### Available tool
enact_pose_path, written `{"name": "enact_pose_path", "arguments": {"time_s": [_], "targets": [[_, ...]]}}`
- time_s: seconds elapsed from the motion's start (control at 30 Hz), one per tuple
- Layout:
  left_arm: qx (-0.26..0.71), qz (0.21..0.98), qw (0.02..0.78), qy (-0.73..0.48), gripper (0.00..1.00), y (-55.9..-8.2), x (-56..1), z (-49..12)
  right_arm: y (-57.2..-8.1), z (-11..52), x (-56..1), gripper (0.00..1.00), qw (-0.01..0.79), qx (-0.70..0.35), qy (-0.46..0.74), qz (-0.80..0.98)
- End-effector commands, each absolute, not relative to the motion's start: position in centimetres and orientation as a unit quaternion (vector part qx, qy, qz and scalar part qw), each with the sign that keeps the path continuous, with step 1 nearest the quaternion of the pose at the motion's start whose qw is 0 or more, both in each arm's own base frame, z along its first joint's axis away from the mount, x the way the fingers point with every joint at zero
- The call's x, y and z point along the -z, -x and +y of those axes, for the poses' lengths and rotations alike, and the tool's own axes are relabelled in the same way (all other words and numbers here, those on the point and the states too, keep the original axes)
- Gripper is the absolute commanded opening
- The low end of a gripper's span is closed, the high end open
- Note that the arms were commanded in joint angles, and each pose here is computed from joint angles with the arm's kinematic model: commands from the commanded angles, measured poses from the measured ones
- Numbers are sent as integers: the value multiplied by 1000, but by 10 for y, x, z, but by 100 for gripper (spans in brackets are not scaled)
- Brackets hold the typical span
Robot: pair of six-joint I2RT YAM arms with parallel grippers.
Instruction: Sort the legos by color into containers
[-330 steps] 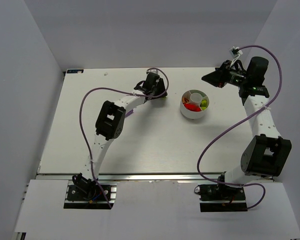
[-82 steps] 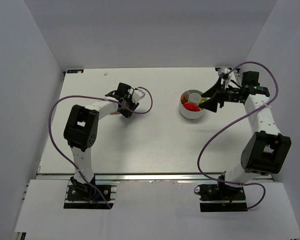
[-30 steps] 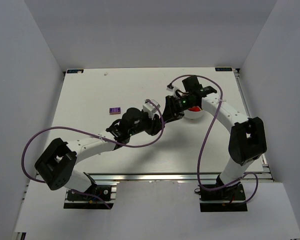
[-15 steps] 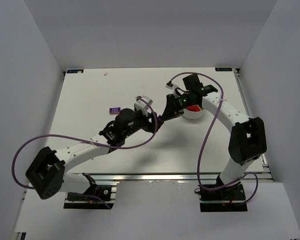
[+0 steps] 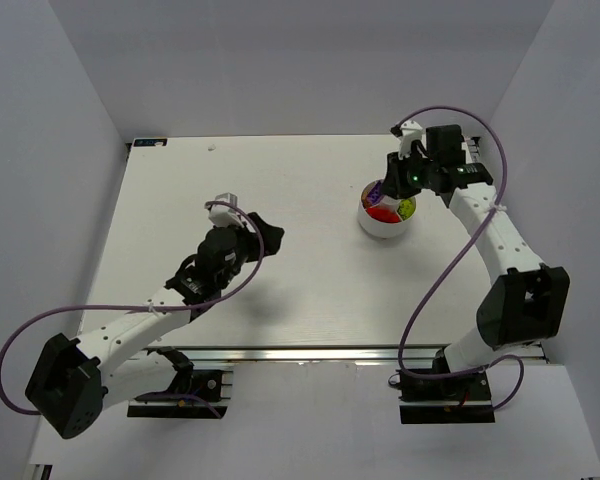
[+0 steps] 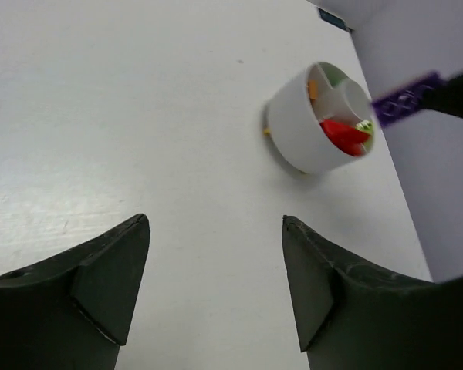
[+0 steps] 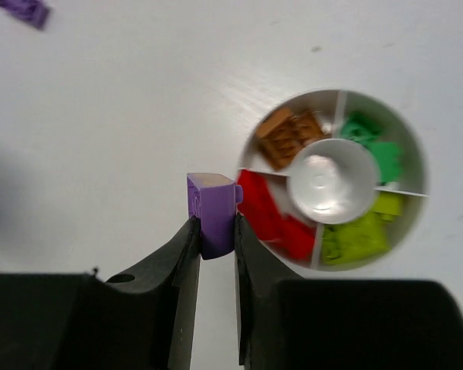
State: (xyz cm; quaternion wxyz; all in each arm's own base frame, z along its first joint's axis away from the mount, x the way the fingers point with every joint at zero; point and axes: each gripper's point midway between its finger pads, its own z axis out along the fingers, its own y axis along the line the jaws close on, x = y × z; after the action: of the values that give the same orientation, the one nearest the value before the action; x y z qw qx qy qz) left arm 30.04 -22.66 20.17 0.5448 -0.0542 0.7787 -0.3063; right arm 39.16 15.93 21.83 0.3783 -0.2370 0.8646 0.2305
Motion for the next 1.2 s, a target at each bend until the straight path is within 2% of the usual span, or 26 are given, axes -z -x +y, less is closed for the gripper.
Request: {"name": "enact_pose_path", "arguments": {"time_s": [0.0, 0.17, 0.37, 0.73, 0.83, 0.87, 0.97, 1.07, 1.17], "targets": [[294, 794, 499, 182, 78, -303, -176, -188, -422, 112, -244, 0, 474, -85, 243, 842], [294, 794, 482, 226, 77, -301, -165, -164, -440, 92, -245, 0, 486, -59, 208, 847], [243, 803, 465, 283, 85, -304, -151, -131, -458, 80, -224, 0, 468, -32, 200, 860], [213, 805, 427, 351, 90, -321, -151, -113, -469, 93, -201, 2, 445, -66, 214, 867], [210, 804, 424, 360, 92, -329, -157, -110, -468, 97, -196, 11, 438, -77, 215, 869], [204, 804, 417, 372, 92, -332, -154, -106, -468, 98, -193, 26, 435, -79, 216, 871], [199, 804, 399, 393, 93, -339, -150, -103, -467, 99, -189, 50, 428, -83, 218, 873], [192, 799, 383, 421, 93, -349, -150, -94, -466, 100, -194, 61, 433, -85, 221, 870], [186, 801, 368, 435, 93, -361, -147, -91, -464, 103, -206, 65, 446, -91, 227, 861]]}}
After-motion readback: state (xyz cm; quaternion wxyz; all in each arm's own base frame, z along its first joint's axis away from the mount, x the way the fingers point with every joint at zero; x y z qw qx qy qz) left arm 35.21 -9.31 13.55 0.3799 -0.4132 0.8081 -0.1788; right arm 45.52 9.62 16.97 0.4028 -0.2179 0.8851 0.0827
